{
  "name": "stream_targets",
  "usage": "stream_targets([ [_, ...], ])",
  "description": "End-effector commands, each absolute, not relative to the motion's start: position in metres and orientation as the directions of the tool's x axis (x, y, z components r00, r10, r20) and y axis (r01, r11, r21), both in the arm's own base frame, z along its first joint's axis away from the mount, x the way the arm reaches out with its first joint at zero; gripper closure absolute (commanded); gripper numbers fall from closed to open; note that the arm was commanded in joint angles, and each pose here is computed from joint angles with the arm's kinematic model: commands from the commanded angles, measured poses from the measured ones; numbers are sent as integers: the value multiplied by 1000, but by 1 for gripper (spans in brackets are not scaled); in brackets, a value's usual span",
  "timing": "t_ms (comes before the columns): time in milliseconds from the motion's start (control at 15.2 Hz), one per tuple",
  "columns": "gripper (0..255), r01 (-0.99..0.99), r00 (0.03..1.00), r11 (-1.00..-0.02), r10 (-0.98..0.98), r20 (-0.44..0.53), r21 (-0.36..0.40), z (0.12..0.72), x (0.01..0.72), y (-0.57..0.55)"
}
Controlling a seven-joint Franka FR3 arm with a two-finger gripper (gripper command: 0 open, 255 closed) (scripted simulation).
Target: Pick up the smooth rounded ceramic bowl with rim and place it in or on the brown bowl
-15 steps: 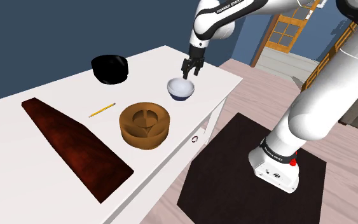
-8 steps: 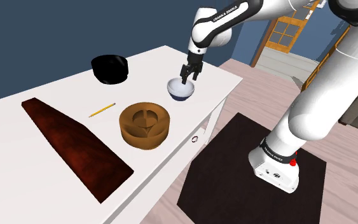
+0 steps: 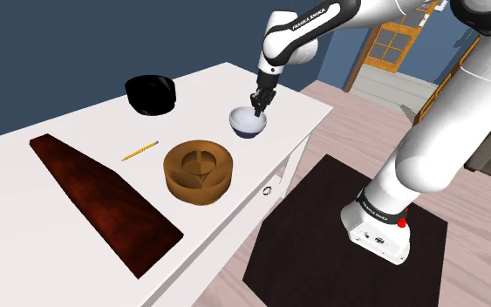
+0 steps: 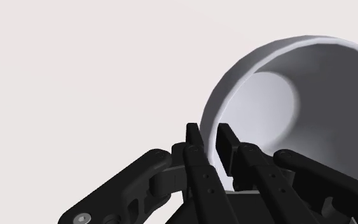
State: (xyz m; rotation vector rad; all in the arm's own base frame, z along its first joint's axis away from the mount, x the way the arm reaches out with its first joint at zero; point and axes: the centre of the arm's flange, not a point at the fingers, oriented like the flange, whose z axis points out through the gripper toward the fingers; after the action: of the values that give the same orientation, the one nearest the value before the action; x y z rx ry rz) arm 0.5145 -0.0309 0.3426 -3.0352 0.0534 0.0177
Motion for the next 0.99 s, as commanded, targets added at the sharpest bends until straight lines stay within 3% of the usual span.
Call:
stream_targets([
  [0, 255, -36, 999, -994, -34, -13, -105, 343, 514, -31],
  [396, 255, -36, 999, -994, -34, -13, -105, 343, 514, -31],
  [924, 255, -36, 999, -994, -34, -13, -105, 385, 514, -31],
])
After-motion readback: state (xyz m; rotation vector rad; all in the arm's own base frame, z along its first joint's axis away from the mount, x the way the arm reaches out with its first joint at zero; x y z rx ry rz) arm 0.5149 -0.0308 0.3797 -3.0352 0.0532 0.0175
